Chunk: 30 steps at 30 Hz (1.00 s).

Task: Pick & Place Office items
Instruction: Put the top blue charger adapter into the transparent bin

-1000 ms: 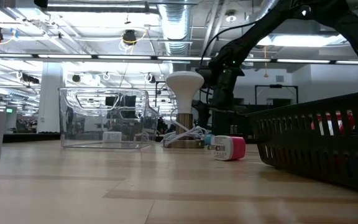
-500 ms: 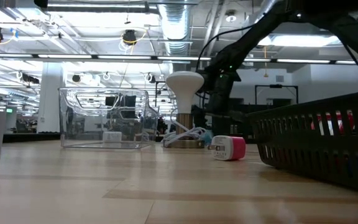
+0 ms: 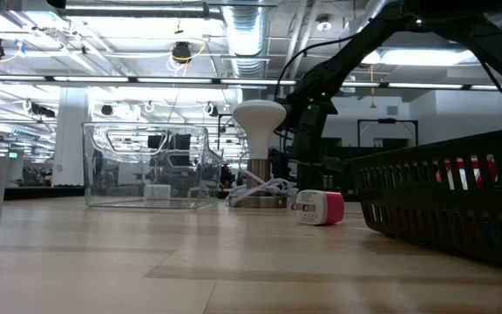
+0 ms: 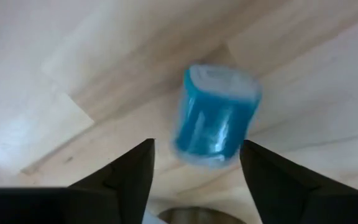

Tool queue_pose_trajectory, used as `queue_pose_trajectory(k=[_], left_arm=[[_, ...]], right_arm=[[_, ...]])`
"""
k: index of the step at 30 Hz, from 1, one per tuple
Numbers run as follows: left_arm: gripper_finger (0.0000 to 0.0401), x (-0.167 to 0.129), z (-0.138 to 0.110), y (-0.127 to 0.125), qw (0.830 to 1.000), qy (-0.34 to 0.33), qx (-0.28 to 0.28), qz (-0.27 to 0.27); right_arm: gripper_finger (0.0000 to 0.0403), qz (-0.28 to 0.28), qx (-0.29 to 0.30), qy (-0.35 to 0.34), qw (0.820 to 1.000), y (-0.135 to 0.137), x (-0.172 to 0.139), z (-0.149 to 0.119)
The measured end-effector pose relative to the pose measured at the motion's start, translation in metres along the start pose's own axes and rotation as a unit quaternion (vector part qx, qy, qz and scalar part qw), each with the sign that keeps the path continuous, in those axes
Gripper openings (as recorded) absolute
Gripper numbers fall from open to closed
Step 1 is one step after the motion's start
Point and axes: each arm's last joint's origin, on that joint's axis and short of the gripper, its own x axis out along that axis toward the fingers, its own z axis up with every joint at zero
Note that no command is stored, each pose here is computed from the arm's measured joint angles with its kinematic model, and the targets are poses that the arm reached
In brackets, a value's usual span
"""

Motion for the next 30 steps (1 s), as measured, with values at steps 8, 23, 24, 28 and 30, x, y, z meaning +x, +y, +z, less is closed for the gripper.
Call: queue_pose_trajectory(k=[8, 23, 24, 28, 30], left_arm=[[0.0117, 0.0, 0.0, 0.0, 1.0, 0.0, 0.0, 0.0], [0.0117, 0.0, 0.0001, 0.0, 1.0, 0.0, 0.0, 0.0], [0.0117, 0.0, 0.0001, 0.0, 1.0, 0.0, 0.0, 0.0], [0.0117, 0.0, 0.0, 0.0, 1.0, 0.0, 0.0, 0.0], [0.0117, 0.0, 0.0, 0.0, 1.0, 0.0, 0.0, 0.0]], right_arm=[[0.0116, 0.001, -0.003, 0.001, 1.0, 0.0003, 0.0003, -0.0006], [0.0064, 0.009, -0.019, -0.002, 1.0, 0.0016, -0.0008, -0.0037], [0.0064, 0.01, -0.022, -0.002, 1.0, 0.0018, -0.0007, -0.0039], [0.0063, 0.02, -0.028, -0.003, 0.999, 0.0036, -0.0012, -0.0039], [0.0062, 0.025, -0.029, -0.008, 0.999, 0.004, -0.0045, -0.0042]])
